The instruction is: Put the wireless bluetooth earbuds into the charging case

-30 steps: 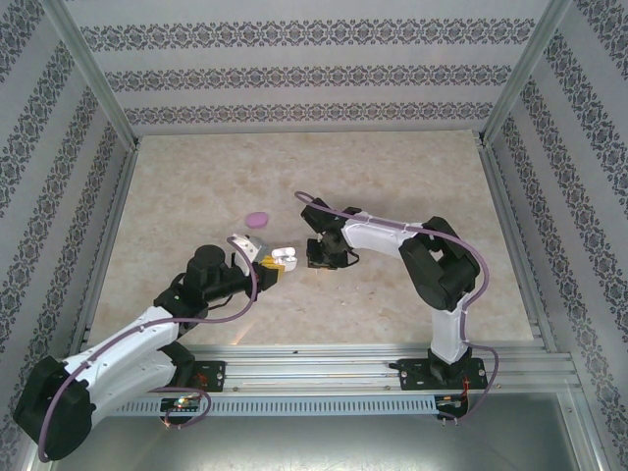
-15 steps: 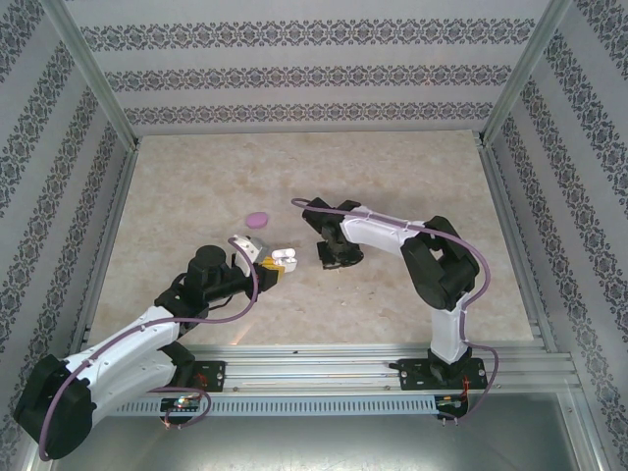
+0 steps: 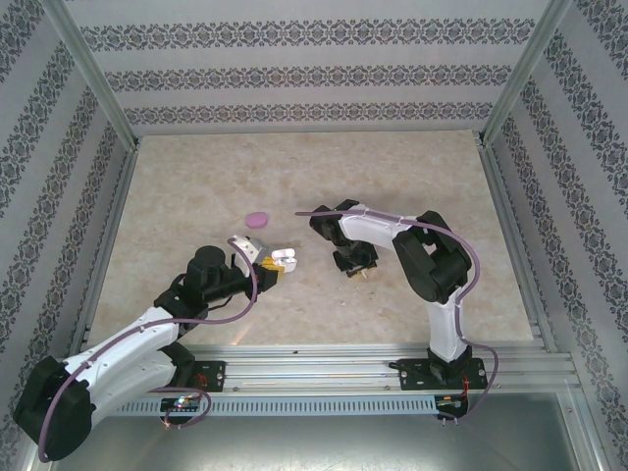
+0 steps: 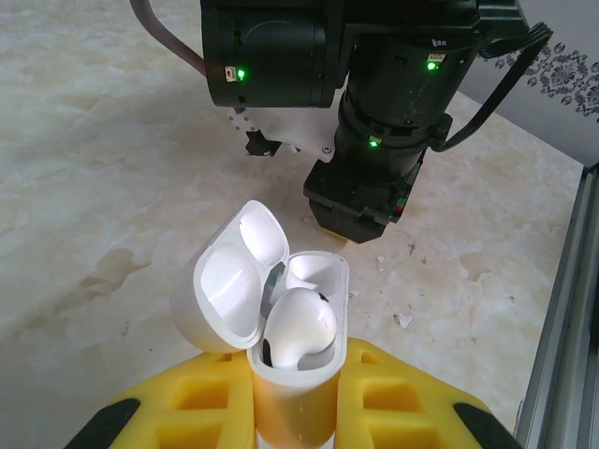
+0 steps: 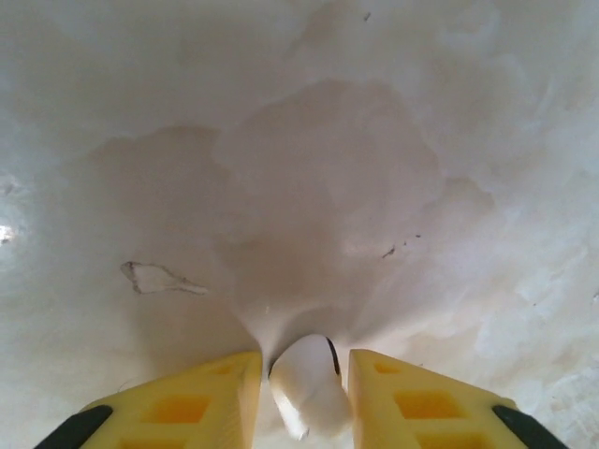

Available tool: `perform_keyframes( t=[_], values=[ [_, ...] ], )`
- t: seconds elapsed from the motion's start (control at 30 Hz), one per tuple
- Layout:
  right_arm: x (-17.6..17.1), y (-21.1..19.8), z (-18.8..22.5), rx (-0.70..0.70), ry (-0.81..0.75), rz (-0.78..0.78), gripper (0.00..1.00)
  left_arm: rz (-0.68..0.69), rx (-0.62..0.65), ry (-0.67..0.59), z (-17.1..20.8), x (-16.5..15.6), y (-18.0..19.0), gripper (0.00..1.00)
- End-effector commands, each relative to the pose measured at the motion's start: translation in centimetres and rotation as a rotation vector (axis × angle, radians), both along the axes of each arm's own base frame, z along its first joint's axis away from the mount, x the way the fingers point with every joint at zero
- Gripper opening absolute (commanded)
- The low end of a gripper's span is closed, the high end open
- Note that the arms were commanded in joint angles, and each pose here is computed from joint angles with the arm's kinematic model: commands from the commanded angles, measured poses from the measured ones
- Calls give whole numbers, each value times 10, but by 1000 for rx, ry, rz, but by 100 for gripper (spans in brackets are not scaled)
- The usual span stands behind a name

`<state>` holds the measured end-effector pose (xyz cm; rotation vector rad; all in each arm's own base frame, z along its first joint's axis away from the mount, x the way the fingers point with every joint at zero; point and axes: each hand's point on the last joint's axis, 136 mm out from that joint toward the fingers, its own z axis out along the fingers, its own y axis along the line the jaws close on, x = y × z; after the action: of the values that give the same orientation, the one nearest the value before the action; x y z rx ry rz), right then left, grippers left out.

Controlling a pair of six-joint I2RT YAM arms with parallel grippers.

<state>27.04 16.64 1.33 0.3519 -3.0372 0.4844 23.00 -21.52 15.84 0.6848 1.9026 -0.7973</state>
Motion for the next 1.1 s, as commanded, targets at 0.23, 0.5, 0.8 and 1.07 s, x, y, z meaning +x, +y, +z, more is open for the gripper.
perform_keyframes(
  t=[0.23,0.5,0.8,1.07],
  values=[
    [-9,56,15,241,-3,-25,38,-19,-4,-40,10,-1,-3,0],
    [-11,77,32,400,-32,-63,38,-21,-4,-38,11,-1,-3,0],
    [-7,70,39,535,-117,-198,32,-21,-6,-35,13,-5,-1,0],
    [-3,50,32,620,-187,-336,34,-26,-18,-30,15,-5,-3,0]
  ],
)
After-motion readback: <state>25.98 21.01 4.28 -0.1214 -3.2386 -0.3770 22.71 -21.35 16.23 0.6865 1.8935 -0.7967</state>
